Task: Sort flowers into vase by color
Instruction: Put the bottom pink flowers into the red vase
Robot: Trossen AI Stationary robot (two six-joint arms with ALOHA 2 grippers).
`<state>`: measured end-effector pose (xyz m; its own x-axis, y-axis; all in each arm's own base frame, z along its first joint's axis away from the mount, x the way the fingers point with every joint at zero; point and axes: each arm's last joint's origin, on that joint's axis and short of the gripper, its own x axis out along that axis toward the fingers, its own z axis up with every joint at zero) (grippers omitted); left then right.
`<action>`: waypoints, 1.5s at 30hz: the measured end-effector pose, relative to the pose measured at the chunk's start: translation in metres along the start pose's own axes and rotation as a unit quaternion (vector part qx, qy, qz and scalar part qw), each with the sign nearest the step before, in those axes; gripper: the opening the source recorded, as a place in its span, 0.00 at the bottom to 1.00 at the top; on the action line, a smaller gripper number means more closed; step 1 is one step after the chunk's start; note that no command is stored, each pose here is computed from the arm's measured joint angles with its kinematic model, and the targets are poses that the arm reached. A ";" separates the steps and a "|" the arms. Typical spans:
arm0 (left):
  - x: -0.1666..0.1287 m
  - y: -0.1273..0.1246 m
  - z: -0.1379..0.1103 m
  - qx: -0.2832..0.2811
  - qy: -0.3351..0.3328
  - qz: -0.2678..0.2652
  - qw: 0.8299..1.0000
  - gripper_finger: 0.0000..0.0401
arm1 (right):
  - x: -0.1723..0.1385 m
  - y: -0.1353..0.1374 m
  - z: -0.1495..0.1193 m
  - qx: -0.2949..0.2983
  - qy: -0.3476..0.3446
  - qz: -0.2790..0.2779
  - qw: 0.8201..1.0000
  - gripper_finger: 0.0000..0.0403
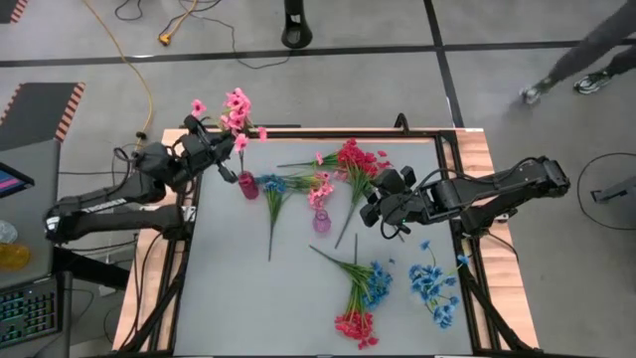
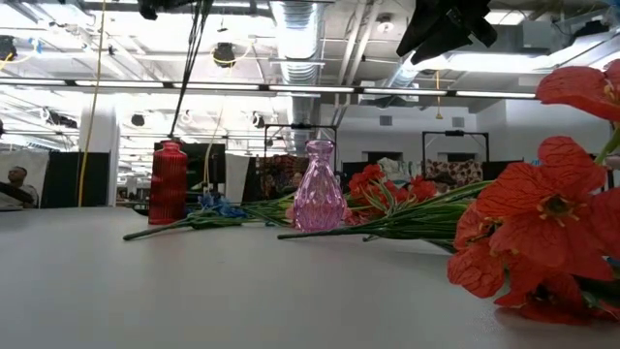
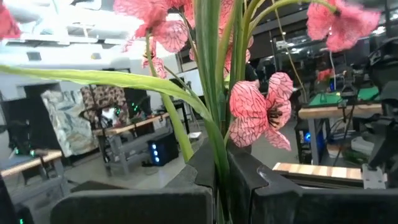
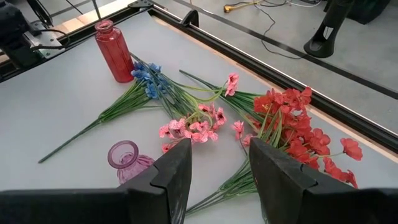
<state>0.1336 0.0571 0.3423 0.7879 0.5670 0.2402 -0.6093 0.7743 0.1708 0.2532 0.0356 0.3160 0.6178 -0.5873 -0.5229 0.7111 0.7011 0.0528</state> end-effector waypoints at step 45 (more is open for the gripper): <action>-0.004 0.003 -0.039 -0.015 0.123 0.055 0.991 0.27 | 0.000 0.000 0.000 0.000 0.000 0.000 1.000 0.46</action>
<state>0.1327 0.0682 0.3046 0.7171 0.6968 0.0142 -0.6924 0.7100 0.1282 0.2532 0.0356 0.3159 0.6176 -0.5871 -0.5234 0.7111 0.7011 0.0526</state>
